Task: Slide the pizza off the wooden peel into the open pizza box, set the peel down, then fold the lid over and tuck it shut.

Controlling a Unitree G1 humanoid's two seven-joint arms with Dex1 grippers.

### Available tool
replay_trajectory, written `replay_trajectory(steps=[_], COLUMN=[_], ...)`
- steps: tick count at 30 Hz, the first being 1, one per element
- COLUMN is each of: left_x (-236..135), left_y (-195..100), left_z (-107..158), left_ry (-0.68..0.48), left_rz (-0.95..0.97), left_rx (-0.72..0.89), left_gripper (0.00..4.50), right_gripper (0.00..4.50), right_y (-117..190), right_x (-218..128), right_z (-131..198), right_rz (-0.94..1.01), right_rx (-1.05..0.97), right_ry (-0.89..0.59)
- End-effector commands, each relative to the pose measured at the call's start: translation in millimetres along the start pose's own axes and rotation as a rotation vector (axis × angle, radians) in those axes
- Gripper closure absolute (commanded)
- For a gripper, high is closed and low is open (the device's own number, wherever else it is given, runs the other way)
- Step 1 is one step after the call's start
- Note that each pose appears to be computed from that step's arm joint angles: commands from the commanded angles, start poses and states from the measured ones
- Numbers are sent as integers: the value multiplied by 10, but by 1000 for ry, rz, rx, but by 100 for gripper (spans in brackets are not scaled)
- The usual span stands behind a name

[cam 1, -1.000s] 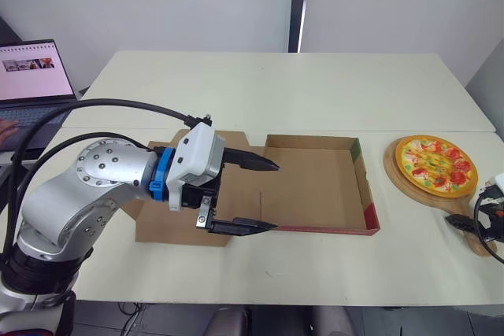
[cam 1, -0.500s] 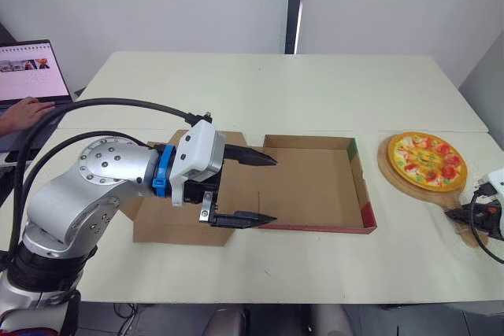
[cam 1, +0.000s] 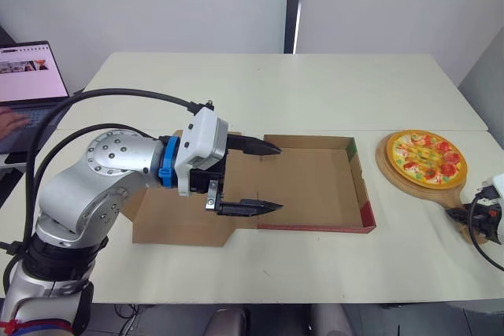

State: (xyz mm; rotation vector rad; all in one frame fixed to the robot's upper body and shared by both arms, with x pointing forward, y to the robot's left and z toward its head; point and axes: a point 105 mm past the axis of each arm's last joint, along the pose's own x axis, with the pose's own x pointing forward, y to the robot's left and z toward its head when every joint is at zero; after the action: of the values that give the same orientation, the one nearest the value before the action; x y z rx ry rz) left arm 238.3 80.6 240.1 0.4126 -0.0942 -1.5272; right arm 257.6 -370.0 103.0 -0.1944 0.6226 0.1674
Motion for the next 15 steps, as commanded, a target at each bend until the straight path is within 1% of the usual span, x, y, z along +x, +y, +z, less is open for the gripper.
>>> replay_trajectory(steps=[1, 8, 15], left_x=[-13, -45, -97], left_y=[45, 102, 120], left_z=[67, 57, 59], left_ry=[-4, 2, 11], left_rz=[9, 36, 64], left_rx=[42, 46, 47], left_gripper=[0, 0, 0], right_gripper=[291, 291, 291], right_y=[-109, -84, -76], right_x=[-213, -244, -254], right_z=[417, 749, 916], right_rz=[-57, -49, -30], right_rx=[-73, -118, -156], right_ry=[-130, -219, -277])
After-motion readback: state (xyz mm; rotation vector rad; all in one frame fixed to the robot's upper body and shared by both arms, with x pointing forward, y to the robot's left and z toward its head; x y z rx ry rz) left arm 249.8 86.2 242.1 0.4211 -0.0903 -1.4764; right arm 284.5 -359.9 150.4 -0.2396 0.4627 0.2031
